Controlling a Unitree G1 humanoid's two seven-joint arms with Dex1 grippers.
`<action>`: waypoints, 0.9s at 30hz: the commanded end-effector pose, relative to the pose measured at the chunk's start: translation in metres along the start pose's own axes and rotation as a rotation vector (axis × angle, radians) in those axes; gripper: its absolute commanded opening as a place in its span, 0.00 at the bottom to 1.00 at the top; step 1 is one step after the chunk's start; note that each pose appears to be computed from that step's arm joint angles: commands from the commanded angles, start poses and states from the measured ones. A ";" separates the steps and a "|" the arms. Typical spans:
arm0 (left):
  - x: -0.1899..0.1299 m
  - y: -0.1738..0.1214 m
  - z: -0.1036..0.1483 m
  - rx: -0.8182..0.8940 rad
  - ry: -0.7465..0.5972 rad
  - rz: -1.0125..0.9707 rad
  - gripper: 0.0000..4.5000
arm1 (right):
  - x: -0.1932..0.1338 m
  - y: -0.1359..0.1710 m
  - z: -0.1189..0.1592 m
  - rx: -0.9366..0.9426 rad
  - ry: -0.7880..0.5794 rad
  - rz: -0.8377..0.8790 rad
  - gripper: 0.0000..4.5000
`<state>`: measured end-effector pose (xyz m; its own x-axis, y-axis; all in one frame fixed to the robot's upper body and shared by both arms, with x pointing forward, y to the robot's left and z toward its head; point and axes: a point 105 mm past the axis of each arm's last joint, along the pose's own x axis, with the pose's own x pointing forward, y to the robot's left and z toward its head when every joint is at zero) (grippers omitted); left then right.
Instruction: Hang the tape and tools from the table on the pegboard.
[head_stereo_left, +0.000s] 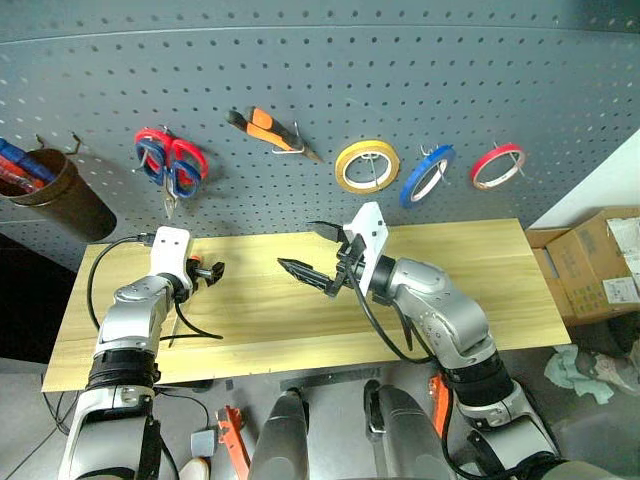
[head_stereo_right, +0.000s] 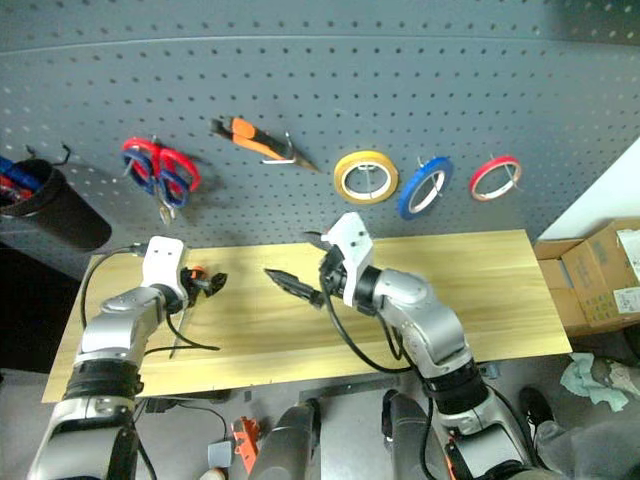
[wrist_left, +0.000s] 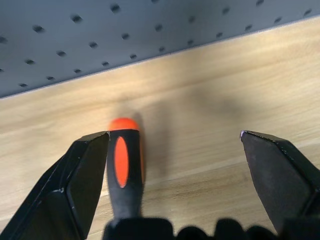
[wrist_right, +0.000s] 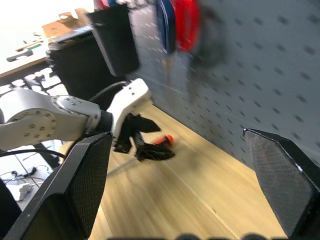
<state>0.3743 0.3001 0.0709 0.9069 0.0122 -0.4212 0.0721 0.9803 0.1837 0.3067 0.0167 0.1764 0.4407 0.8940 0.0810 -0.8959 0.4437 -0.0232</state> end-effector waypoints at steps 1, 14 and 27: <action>-0.010 0.019 0.002 0.013 -0.023 0.053 1.00 | -0.006 0.004 0.011 -0.001 -0.040 0.005 1.00; -0.025 0.029 -0.026 -0.047 0.024 0.111 1.00 | -0.013 0.008 0.007 0.025 -0.023 0.014 1.00; -0.017 0.026 -0.030 -0.098 0.051 0.057 1.00 | -0.024 0.001 0.009 0.023 0.002 -0.003 1.00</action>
<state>0.3515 0.3286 0.0606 0.8945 0.0812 -0.4397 -0.0274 0.9915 0.1273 0.3026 -0.0048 0.1712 0.4700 0.8821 0.0302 -0.8827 0.4698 0.0145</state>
